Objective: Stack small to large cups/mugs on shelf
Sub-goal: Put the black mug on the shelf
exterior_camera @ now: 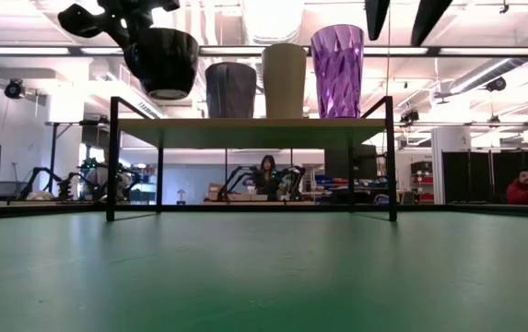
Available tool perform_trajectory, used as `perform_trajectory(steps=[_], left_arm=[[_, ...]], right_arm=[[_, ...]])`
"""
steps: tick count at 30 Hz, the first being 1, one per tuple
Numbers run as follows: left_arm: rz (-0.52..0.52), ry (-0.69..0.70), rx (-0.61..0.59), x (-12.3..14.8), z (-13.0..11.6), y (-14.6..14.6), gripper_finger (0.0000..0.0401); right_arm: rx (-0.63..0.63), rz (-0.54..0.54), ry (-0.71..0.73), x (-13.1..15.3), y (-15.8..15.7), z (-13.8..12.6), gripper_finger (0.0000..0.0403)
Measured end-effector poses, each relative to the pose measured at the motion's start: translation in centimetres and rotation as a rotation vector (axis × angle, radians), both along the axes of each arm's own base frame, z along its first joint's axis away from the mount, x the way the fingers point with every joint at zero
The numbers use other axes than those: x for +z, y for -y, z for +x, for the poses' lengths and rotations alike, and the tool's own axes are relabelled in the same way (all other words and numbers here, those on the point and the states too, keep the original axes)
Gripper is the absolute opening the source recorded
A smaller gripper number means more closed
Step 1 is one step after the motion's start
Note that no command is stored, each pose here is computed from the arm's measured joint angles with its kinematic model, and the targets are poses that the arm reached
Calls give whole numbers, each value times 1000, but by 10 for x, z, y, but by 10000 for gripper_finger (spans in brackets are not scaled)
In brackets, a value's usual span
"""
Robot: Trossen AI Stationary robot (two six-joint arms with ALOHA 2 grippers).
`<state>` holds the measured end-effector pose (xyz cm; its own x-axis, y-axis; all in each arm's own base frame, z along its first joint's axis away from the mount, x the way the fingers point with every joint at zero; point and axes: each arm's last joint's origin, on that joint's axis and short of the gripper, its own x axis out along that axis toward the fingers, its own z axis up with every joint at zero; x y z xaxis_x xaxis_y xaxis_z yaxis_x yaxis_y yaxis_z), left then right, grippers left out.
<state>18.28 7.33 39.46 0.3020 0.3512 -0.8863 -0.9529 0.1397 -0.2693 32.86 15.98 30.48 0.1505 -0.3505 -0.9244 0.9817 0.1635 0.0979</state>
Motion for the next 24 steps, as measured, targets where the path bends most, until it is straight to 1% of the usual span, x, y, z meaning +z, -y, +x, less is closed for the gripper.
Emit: perform_trajectory(steps=[3,8,10,15,19,24], left_arm=[[1,-2,6,0,0,0,17],[-28,43,96,0,1,-1,17],[-56,69,145,-1,3,0,17],[-98,88,231,-4,9,-1,17],[-121,72,285,-10,16,-2,17],[-141,40,311,-18,30,-4,17]], right_arm=[[44,-8,-11,10,17,-6,183],[246,-49,-45,31,39,-22,183],[312,-88,-54,38,47,-30,183],[465,-121,-100,48,63,-53,183],[512,-130,-109,51,72,-76,183],[468,-182,-100,47,88,-102,183]])
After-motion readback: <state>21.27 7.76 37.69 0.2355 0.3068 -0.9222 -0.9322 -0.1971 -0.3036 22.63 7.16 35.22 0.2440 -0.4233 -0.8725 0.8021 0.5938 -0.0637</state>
